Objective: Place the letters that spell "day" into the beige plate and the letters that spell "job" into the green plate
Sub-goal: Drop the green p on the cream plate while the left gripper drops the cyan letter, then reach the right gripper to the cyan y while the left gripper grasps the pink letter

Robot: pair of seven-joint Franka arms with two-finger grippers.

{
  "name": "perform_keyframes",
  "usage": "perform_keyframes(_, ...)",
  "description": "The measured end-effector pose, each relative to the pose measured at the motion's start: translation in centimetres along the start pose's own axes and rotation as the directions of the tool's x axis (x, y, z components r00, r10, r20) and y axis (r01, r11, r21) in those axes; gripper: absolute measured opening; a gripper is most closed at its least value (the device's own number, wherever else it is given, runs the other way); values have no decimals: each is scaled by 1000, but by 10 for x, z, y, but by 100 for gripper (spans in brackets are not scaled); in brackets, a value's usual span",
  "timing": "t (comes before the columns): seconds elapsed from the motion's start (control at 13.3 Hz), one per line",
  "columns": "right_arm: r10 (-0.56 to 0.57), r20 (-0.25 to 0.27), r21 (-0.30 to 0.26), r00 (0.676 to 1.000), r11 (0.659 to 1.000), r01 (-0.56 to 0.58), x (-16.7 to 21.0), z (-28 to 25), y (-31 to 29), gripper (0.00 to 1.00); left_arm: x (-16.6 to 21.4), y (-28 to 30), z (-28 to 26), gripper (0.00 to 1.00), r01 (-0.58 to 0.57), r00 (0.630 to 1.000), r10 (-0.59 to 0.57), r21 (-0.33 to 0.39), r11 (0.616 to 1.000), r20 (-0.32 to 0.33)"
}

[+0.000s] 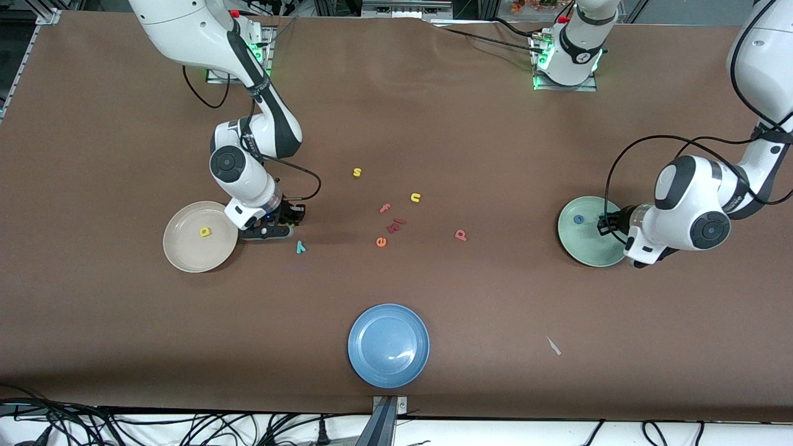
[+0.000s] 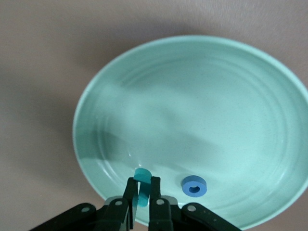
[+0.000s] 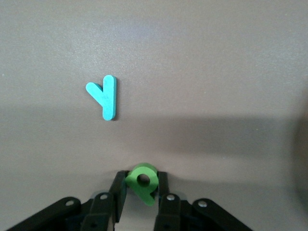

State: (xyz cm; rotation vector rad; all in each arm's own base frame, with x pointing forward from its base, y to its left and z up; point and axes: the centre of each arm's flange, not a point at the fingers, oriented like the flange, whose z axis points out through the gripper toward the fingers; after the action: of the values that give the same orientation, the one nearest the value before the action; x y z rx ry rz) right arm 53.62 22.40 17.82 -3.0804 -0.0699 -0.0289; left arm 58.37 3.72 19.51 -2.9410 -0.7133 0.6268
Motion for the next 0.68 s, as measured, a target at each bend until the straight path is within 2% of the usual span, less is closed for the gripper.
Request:
perform_keyframes(0.08, 4, 2, 0, 1000, 1000, -4, 0, 0, -1, 31, 1, 0, 1, 16, 2, 1000, -2, -1, 1000, 2)
perform_keyframes(0.38, 3, 89, -13, 996, 1000, -2, 26, -28, 0, 31, -3, 12, -21, 58, 29, 999, -30, -20, 999, -29)
perform_keyframes(0.68, -127, 114, -36, 985, 991, 132, 51, -57, 66, 31, -64, 102, -69, 99, 147, 985, -153, -86, 985, -76)
